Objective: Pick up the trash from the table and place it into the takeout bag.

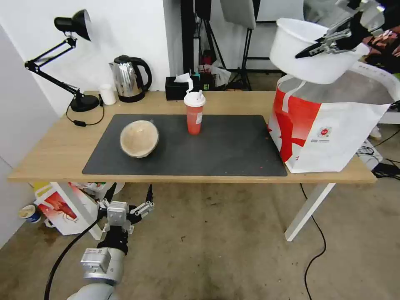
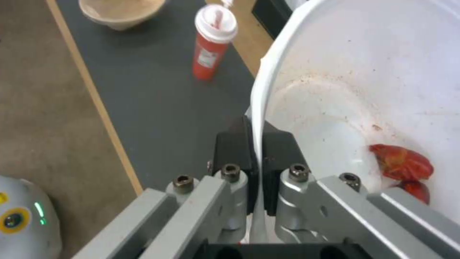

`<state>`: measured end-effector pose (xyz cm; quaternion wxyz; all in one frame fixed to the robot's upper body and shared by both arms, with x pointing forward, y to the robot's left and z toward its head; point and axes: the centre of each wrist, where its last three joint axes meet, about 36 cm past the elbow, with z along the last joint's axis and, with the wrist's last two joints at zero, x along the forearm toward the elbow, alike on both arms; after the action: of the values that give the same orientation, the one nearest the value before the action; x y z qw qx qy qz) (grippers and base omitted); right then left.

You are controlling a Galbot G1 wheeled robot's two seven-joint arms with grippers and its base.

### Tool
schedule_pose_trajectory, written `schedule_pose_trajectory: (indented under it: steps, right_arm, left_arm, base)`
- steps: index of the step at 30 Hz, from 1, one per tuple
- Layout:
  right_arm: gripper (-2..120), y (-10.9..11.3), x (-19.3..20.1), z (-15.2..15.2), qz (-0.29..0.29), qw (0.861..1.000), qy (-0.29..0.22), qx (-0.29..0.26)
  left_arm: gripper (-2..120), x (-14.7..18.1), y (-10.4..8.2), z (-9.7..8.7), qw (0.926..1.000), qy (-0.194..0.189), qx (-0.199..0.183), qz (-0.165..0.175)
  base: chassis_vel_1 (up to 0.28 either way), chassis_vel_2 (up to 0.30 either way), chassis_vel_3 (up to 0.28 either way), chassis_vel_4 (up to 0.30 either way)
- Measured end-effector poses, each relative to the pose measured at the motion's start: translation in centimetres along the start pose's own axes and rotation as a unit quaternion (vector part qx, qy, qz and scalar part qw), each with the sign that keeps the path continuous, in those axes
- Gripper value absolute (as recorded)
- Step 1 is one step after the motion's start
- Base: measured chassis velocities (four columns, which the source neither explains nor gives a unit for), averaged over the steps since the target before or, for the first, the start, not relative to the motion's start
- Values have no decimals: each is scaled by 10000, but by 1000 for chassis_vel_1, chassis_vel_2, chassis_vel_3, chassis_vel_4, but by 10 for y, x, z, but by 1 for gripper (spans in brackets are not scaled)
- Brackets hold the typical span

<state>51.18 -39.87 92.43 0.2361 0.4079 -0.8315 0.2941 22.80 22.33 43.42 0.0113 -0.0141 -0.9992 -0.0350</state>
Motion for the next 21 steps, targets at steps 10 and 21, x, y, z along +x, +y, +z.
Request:
schedule_pose_trajectory:
  steps: [10,21]
  right_arm:
    - [0,-13,3,25,174,9998,130,-45]
    - [0,-22,-11,58,204,9992,325,-83]
  left_arm:
    - [100,0,0,0,10000,0,0,0]
    - [100,0,0,0,10000,0,0,0]
  base:
    - [0,0,0,0]
    - [0,0,0,0]
